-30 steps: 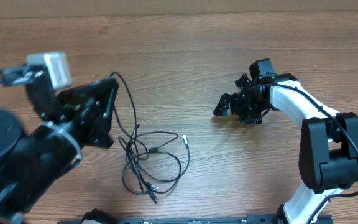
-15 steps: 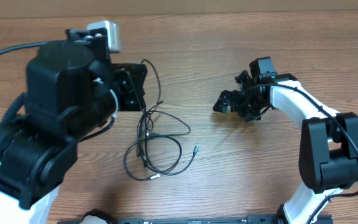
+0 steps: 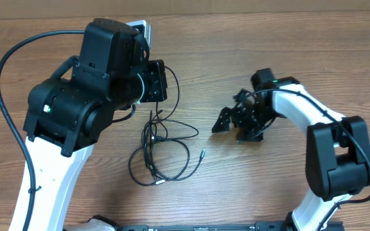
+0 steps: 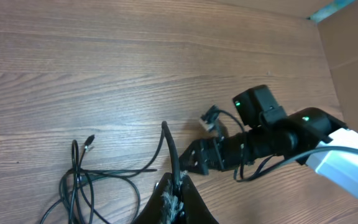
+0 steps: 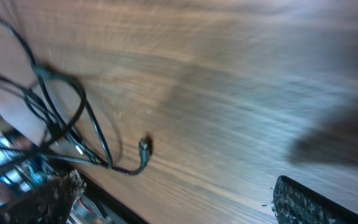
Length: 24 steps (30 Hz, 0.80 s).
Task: Untangle cables
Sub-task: 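Move the right gripper left toward the cable pile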
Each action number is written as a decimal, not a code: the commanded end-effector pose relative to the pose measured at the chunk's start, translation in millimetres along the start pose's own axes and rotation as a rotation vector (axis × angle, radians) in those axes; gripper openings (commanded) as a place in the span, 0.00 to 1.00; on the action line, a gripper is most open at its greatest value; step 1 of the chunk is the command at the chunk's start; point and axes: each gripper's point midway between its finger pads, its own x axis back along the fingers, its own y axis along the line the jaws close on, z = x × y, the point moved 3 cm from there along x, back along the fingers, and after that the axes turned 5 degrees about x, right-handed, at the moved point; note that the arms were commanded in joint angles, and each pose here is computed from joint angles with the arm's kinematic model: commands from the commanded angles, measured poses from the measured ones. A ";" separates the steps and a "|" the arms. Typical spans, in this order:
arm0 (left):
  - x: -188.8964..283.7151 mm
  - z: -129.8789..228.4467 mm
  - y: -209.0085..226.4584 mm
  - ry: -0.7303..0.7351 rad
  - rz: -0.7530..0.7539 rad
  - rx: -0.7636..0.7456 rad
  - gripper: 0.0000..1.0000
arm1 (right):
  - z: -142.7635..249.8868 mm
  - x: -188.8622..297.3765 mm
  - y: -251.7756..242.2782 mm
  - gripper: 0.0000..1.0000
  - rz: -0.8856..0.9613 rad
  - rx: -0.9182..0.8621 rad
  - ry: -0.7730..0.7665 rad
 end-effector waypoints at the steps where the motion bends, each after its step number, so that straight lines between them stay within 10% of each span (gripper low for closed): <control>1: 5.1 -3.1 5.0 -0.023 -0.023 -0.022 0.04 | 13.2 -8.7 20.3 1.00 -0.024 0.103 0.028; 18: 14.1 -3.9 51.7 0.052 -0.074 0.131 0.04 | 8.7 -66.3 78.5 1.00 -0.059 0.294 -0.047; 24: 15.7 1.7 38.7 0.110 0.050 0.068 0.05 | -5.8 -76.1 60.6 1.00 0.215 0.188 -0.178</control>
